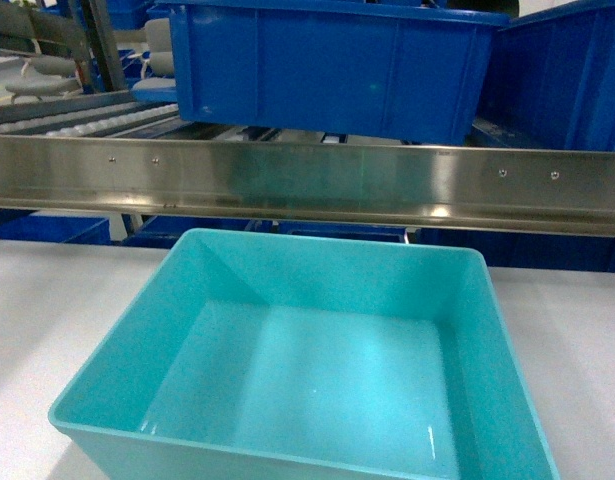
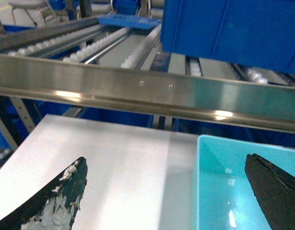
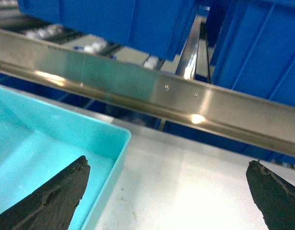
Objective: Organize blue bins on left shelf correctly
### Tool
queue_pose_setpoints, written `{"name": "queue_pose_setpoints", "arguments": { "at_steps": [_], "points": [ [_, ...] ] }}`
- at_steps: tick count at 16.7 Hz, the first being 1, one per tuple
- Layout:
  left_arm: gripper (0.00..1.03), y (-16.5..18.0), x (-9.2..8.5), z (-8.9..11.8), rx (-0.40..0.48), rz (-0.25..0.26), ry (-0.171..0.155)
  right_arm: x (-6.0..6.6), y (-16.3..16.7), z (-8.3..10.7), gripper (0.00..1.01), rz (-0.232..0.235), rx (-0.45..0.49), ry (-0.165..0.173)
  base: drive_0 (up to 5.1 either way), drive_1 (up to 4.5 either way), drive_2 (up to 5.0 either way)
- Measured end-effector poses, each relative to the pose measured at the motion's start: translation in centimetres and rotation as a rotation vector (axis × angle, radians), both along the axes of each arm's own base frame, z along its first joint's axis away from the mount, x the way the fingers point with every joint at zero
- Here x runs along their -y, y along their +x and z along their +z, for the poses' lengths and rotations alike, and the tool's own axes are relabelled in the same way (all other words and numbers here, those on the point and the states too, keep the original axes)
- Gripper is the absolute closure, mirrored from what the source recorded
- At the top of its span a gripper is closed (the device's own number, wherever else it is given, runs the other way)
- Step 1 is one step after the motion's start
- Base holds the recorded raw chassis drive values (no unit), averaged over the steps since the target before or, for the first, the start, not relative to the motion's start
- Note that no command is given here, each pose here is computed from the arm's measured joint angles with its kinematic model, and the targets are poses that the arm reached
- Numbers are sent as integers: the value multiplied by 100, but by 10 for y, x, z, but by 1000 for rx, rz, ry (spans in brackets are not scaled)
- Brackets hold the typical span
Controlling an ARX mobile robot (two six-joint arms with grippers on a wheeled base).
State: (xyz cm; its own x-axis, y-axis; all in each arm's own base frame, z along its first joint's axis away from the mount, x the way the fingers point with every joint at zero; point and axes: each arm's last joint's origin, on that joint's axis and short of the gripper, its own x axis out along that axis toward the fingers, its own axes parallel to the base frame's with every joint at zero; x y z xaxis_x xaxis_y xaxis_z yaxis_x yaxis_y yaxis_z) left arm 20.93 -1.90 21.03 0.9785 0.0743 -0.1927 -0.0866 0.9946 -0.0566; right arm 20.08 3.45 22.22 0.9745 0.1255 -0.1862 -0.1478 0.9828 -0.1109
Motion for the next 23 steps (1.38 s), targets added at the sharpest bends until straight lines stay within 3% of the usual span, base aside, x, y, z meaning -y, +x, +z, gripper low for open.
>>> {"name": "queue_pose_setpoints", "arguments": {
  "at_steps": [2, 4, 6, 10, 13, 19, 23],
  "points": [
    [5, 16, 13, -10, -92, 11, -9, -7, 28, -9, 3, 30, -136, -21, 0, 0, 0],
    [5, 32, 21, -17, -125, 14, -35, -9, 46, -12, 3, 35, -199, -28, 0, 0, 0],
    [5, 41, 22, -39, -214, 51, -50, -11, 55, -25, 3, 39, -274, -57, 0, 0, 0],
    [5, 47, 24, -57, -299, 73, -85, -14, 65, -37, 3, 42, -320, -86, 0, 0, 0],
    [5, 63, 32, -80, -356, 79, -119, -18, 84, -70, 3, 70, -458, -112, 0, 0, 0],
    [5, 69, 45, -104, -421, 65, -96, -40, 78, -78, 3, 170, -523, -122, 0, 0, 0],
    [5, 71, 47, -112, -444, 68, -85, -44, 82, -89, 3, 165, -533, -130, 0, 0, 0]
  ]
}}
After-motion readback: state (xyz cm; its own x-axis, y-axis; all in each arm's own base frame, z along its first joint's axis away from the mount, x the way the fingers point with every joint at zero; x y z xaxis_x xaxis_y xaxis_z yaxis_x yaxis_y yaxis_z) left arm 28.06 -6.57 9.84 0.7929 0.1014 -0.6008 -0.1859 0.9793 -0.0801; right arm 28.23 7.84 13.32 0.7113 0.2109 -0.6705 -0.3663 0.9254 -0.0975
